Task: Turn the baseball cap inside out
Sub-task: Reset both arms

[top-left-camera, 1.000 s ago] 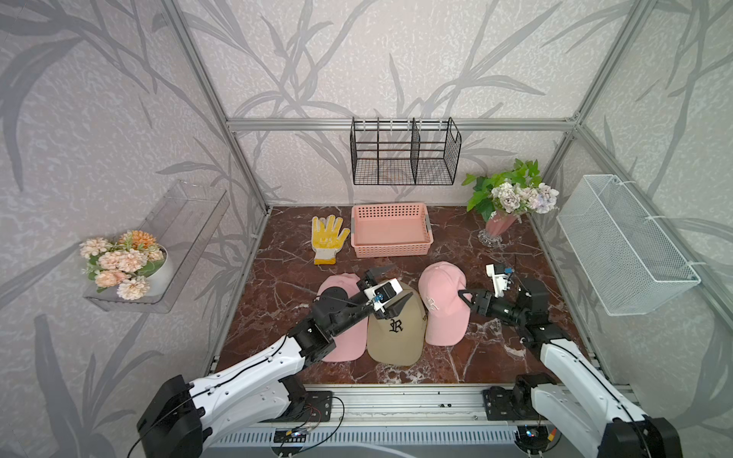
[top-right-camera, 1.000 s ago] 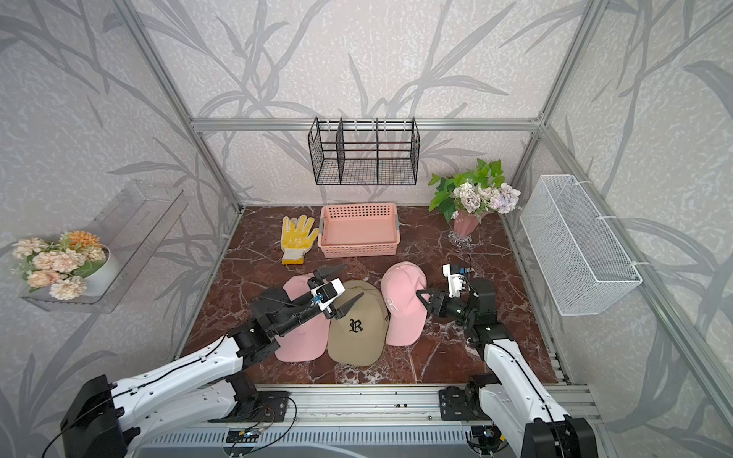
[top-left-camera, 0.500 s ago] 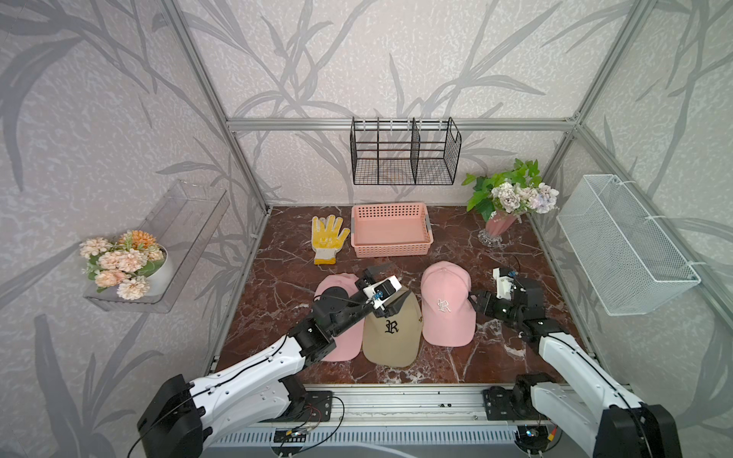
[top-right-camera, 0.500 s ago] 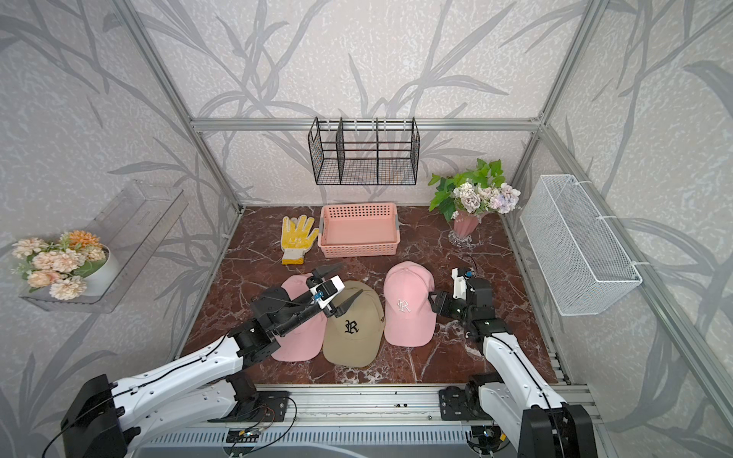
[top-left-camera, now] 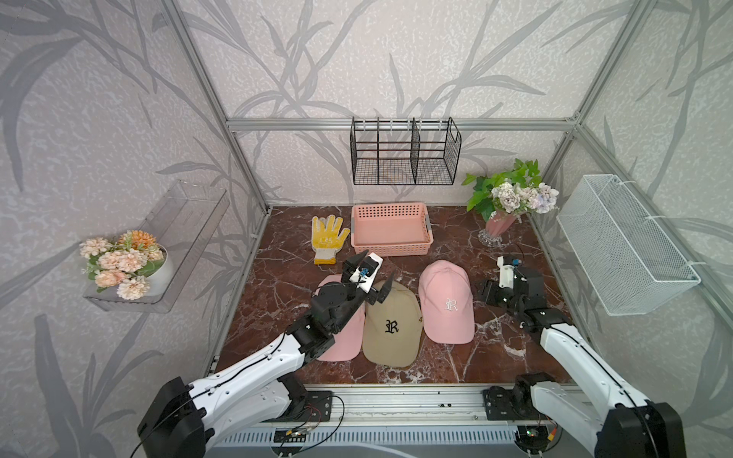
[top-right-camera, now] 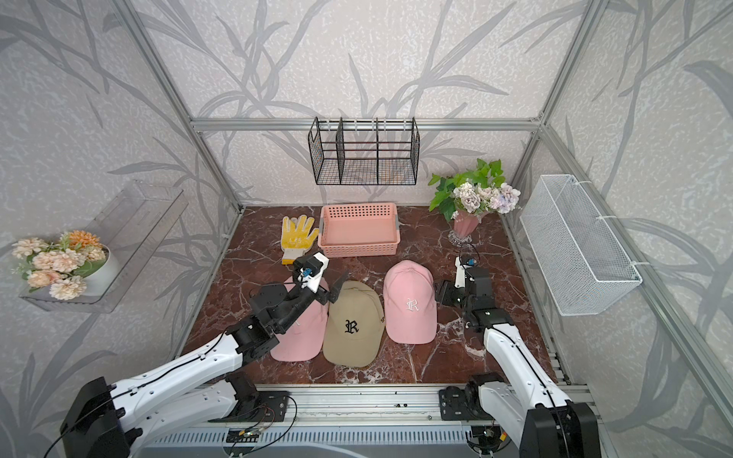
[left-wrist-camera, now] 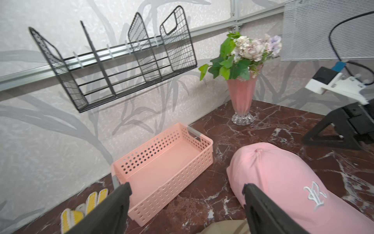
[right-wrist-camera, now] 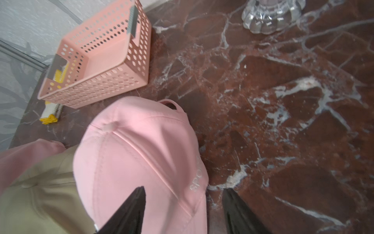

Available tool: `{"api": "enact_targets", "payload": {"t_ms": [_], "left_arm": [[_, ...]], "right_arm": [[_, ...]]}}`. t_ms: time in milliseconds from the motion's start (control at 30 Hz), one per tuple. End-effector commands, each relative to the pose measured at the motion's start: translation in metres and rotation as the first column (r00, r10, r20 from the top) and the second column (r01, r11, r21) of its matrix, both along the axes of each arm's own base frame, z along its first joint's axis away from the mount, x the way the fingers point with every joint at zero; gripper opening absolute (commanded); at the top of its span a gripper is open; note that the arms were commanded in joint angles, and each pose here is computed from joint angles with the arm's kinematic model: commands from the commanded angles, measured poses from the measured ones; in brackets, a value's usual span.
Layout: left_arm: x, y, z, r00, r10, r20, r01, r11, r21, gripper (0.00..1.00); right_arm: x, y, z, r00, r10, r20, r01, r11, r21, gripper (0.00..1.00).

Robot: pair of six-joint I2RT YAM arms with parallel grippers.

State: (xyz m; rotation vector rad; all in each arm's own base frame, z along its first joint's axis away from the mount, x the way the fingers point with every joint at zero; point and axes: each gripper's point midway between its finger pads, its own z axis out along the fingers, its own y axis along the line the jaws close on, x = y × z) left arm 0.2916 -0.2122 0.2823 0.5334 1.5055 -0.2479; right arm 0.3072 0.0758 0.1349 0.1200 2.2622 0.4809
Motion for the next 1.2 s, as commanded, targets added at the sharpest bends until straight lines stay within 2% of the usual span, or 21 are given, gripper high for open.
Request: {"api": "enact_targets", "payload": {"t_ms": [0, 100, 267, 433, 567, 700, 967, 1100, 1167], "left_arm": [[0.014, 0.026, 0.010, 0.992, 0.110, -0.062, -0.117, 0.986, -0.121, 0.90], [0.019, 0.037, 0.004, 0.987, 0.125, -0.099, -0.138, 0.980, -0.144, 0.90], [0.017, 0.041, -0.003, 0.987, 0.117, -0.110, -0.132, 0.981, -0.140, 0.90], [0.016, 0.044, -0.008, 0.986, 0.115, -0.120, -0.130, 0.984, -0.124, 0.91], [0.017, 0.045, -0.012, 0.985, 0.118, -0.130, -0.133, 0.984, -0.115, 0.91], [0.018, 0.045, -0.016, 0.983, 0.120, -0.138, -0.136, 0.985, -0.110, 0.91], [0.020, 0.045, -0.016, 0.982, 0.128, -0.140, -0.145, 0.983, -0.114, 0.91], [0.025, 0.053, -0.018, 0.974, 0.177, -0.145, -0.194, 0.974, -0.113, 0.92], [0.030, 0.062, -0.018, 0.962, 0.230, -0.147, -0.248, 0.962, -0.113, 0.92]], "right_arm": [[0.016, 0.022, 0.023, 0.992, 0.118, 0.037, -0.114, 0.989, -0.091, 0.65], [0.035, 0.042, 0.025, 0.985, 0.171, 0.010, -0.166, 0.969, -0.182, 0.66], [0.077, 0.066, 0.016, 0.982, 0.182, -0.045, -0.187, 0.940, -0.283, 0.66], [0.098, 0.095, -0.010, 0.955, 0.237, -0.178, -0.287, 0.889, -0.357, 0.67], [0.088, 0.114, -0.033, 0.914, 0.291, -0.283, -0.387, 0.832, -0.397, 0.67], [0.074, 0.118, -0.040, 0.897, 0.311, -0.314, -0.422, 0.811, -0.404, 0.67], [0.051, 0.113, -0.038, 0.883, 0.343, -0.319, -0.451, 0.808, -0.379, 0.67], [0.046, 0.115, -0.034, 0.879, 0.353, -0.320, -0.457, 0.816, -0.356, 0.68], [0.049, 0.116, -0.025, 0.894, 0.347, -0.284, -0.432, 0.834, -0.344, 0.69]]}}
